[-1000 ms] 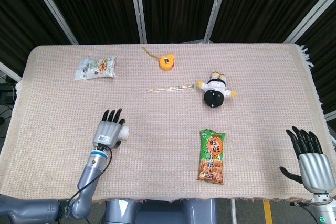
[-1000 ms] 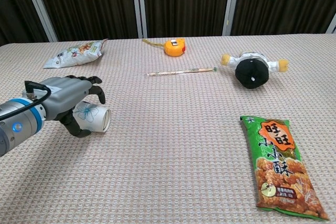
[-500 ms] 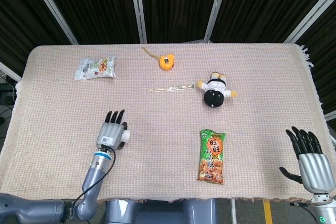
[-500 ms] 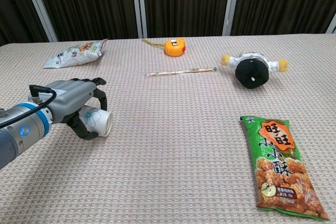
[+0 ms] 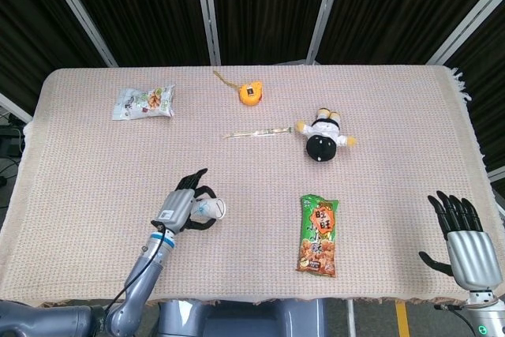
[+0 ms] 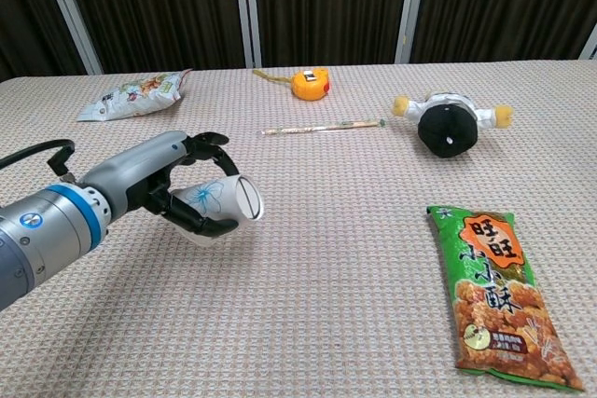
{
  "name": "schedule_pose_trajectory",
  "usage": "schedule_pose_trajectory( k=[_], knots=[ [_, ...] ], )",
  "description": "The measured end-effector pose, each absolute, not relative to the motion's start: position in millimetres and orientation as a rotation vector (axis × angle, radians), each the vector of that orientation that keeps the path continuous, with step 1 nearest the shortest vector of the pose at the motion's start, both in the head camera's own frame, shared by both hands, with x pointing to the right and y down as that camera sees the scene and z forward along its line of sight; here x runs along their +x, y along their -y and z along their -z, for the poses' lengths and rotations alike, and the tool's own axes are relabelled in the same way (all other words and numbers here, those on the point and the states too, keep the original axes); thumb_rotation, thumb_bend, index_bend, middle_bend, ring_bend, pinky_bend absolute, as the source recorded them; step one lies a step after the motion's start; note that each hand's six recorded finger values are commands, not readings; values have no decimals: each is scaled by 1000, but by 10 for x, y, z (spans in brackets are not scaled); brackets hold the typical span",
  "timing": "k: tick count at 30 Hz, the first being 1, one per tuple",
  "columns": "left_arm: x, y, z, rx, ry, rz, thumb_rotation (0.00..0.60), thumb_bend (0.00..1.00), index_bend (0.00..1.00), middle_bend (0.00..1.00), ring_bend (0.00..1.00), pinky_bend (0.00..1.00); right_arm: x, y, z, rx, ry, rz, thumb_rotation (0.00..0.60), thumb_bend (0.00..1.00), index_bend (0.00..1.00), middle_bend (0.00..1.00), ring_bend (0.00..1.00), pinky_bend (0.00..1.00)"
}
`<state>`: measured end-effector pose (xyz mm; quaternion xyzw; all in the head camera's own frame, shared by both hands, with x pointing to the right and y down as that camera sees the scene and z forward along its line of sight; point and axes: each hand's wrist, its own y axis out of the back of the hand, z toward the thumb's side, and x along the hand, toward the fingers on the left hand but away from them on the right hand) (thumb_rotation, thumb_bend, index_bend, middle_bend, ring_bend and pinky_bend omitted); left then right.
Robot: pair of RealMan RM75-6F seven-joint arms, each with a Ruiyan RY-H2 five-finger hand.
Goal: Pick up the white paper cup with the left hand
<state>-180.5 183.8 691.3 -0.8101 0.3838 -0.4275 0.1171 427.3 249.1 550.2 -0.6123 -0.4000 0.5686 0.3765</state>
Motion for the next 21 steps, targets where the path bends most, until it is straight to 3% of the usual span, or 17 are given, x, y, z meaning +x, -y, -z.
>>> schedule_pose_trajectory(
  k=[10, 21],
  knots=[
    [-1935, -1969, -7146, -2453, -1117, 1189, 600, 183, 439, 0, 0, 0, 4271, -2499, -5507, -1567, 1017, -1462, 600, 29, 0, 0, 0, 0],
    [-2230, -1962, -7121, -2432, -1125, 1218, 600, 183, 408, 0, 0, 0, 4253, -2510, -5509, -1570, 1010, -1462, 600, 30, 0, 0, 0, 0]
  ],
)
